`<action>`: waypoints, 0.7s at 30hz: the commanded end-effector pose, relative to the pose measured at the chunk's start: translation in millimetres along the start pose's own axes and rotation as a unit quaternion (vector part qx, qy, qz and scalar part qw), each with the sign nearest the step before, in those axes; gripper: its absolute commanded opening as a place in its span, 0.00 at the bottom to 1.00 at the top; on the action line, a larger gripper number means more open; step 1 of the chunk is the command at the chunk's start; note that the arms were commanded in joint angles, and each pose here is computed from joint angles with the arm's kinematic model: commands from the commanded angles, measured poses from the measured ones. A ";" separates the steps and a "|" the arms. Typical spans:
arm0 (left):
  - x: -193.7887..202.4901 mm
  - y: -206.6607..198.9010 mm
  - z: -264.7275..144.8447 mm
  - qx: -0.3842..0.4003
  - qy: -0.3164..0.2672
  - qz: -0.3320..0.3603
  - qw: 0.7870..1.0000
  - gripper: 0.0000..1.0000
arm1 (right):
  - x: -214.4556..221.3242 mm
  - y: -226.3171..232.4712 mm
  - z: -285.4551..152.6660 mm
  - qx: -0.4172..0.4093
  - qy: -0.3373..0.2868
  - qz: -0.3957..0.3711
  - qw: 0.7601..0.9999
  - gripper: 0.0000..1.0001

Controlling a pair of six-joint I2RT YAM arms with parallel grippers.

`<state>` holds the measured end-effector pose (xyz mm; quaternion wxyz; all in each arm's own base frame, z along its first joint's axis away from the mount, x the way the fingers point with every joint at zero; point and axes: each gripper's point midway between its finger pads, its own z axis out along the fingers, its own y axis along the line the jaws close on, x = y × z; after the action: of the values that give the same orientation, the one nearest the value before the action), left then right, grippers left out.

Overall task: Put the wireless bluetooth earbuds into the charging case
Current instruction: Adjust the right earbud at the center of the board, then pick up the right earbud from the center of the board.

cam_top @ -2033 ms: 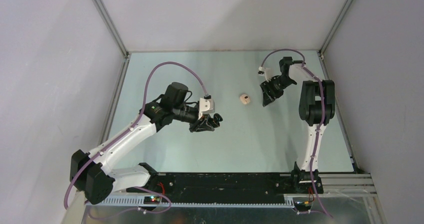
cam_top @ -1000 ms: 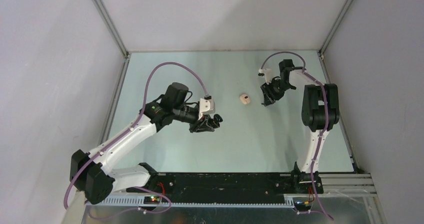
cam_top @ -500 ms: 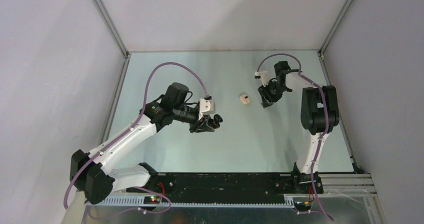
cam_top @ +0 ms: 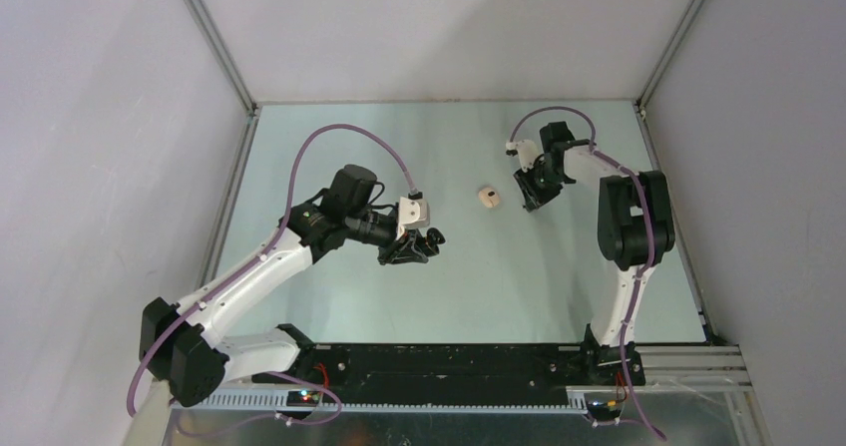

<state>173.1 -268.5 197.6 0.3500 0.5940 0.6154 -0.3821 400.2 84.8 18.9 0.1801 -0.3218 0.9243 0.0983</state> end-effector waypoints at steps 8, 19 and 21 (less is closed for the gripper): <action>-9.9 -0.3 -1.8 -0.002 -0.011 0.026 1.000 0.00 | 3.0 6.5 -11.5 0.007 -0.007 0.000 1.000 0.20; -9.2 6.5 4.6 -0.011 -0.010 0.013 1.000 0.00 | -45.1 30.5 -97.0 0.025 -0.117 -0.061 0.991 0.19; -8.3 10.7 8.1 -0.019 -0.007 0.005 1.000 0.00 | -55.0 39.7 -117.1 0.033 -0.143 -0.077 0.986 0.19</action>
<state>174.0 -270.0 197.1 0.3507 0.5932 0.6171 -0.3799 387.3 91.8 88.0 0.2508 -0.3372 0.9026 0.0930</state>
